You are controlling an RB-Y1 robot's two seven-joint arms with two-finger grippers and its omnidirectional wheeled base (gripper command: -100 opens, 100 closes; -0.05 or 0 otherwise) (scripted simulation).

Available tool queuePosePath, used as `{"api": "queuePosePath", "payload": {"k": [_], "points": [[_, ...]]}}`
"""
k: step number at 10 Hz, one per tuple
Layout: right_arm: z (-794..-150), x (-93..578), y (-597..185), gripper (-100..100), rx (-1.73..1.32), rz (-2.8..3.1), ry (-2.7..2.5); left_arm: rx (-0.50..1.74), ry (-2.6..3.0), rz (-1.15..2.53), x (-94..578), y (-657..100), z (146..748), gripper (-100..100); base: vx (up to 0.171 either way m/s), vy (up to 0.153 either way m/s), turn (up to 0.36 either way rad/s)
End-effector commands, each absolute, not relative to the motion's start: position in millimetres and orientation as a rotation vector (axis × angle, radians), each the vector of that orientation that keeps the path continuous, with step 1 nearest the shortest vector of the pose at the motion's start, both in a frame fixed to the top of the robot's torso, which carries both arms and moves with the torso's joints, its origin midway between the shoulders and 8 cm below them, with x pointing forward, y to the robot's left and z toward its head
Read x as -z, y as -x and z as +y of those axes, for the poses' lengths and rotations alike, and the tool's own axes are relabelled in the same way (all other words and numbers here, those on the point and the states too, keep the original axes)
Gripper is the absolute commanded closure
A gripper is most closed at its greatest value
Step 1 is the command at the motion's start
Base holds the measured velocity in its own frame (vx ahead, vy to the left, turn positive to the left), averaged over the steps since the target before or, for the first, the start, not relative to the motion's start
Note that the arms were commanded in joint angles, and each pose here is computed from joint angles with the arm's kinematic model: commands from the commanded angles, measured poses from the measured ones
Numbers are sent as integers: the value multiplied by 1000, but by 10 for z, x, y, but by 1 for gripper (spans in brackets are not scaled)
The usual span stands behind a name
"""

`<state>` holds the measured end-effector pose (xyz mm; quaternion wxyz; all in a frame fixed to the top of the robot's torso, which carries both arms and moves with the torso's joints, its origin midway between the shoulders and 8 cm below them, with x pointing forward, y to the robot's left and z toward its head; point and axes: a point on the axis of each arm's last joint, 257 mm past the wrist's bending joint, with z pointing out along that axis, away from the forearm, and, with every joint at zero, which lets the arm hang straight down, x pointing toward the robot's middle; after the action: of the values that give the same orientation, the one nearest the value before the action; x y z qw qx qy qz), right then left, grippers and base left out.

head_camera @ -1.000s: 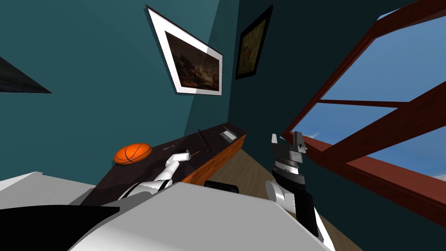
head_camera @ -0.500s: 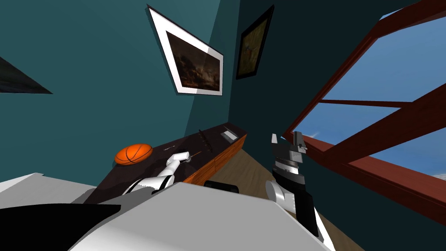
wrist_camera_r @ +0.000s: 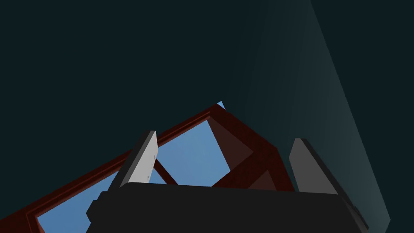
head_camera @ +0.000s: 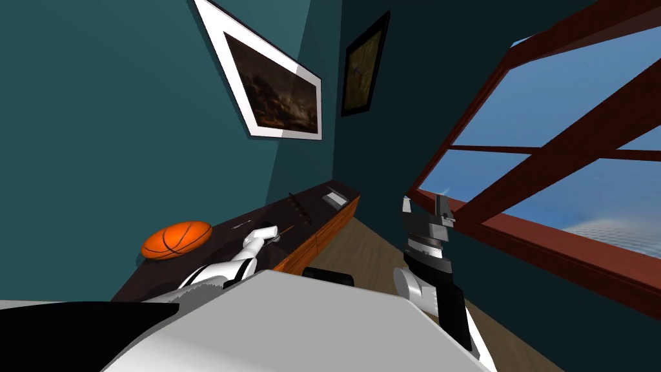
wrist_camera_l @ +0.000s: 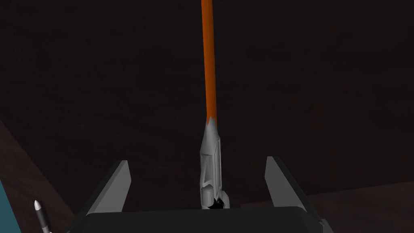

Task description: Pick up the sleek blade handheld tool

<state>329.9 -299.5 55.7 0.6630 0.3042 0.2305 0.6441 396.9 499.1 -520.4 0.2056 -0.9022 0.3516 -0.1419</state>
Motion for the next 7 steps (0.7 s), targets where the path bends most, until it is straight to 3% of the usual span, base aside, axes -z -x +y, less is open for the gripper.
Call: {"api": "queuePosePath", "payload": {"k": [1,4,7], "points": [[-2995,-557,-3299,0,-1456,521,-687,377,2533,916,5244,-3868,5125,-100,-83,50,-228],[-2994,-557,-3300,0,-1456,521,-687,336,2571,761,5308,-3614,5438,-100,-109,58,-421],[-2995,-557,-3299,0,-1456,521,-687,322,2590,651,5327,-3462,5625,-100,-83,38,-256]]}}
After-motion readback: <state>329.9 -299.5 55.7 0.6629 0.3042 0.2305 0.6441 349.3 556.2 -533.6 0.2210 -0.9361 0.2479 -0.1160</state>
